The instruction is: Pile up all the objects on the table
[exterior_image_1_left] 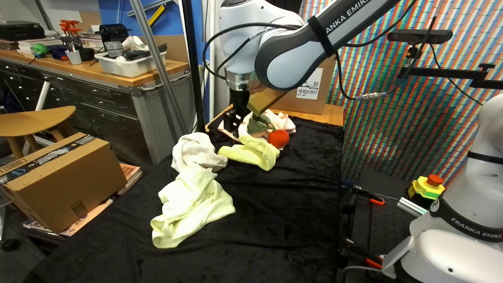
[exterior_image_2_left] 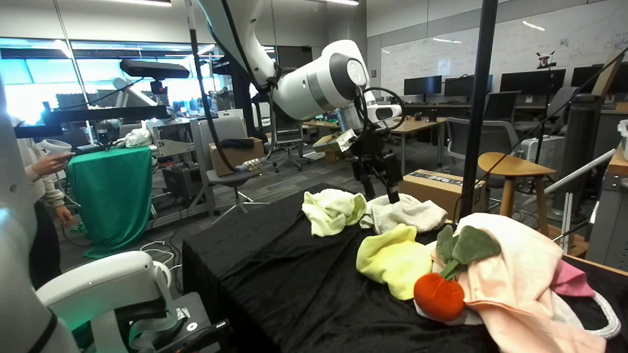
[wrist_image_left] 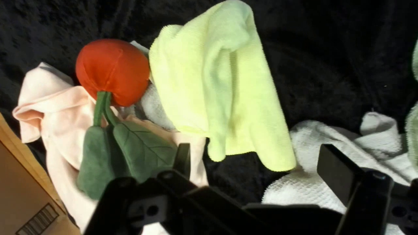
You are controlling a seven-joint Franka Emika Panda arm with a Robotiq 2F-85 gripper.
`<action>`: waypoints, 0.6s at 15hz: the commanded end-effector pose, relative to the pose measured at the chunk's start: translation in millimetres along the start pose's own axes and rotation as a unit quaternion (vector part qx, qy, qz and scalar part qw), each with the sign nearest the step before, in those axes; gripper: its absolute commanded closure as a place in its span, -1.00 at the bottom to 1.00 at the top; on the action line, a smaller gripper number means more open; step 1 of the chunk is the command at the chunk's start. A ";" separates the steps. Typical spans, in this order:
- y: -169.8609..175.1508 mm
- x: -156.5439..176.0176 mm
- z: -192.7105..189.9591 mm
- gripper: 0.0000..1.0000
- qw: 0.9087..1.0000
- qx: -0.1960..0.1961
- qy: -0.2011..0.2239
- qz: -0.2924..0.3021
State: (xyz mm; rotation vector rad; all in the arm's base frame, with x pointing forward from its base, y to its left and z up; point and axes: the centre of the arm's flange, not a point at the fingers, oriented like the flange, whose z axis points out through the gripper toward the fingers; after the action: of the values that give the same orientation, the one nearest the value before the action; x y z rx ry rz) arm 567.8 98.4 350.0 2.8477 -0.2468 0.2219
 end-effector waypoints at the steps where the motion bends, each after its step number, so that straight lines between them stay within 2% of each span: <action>1: -37.8 20.7 -3.5 -1.00 0.999 0.018 0.015 -0.037; 5: -72.2 42.7 3.7 -1.00 0.995 0.053 0.032 -0.074; 9: -88.5 72.7 13.2 -1.00 0.992 0.086 0.032 -0.092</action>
State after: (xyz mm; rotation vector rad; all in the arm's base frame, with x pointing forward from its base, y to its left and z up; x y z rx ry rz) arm 617.0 160.8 328.3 2.9541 -0.0067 0.2938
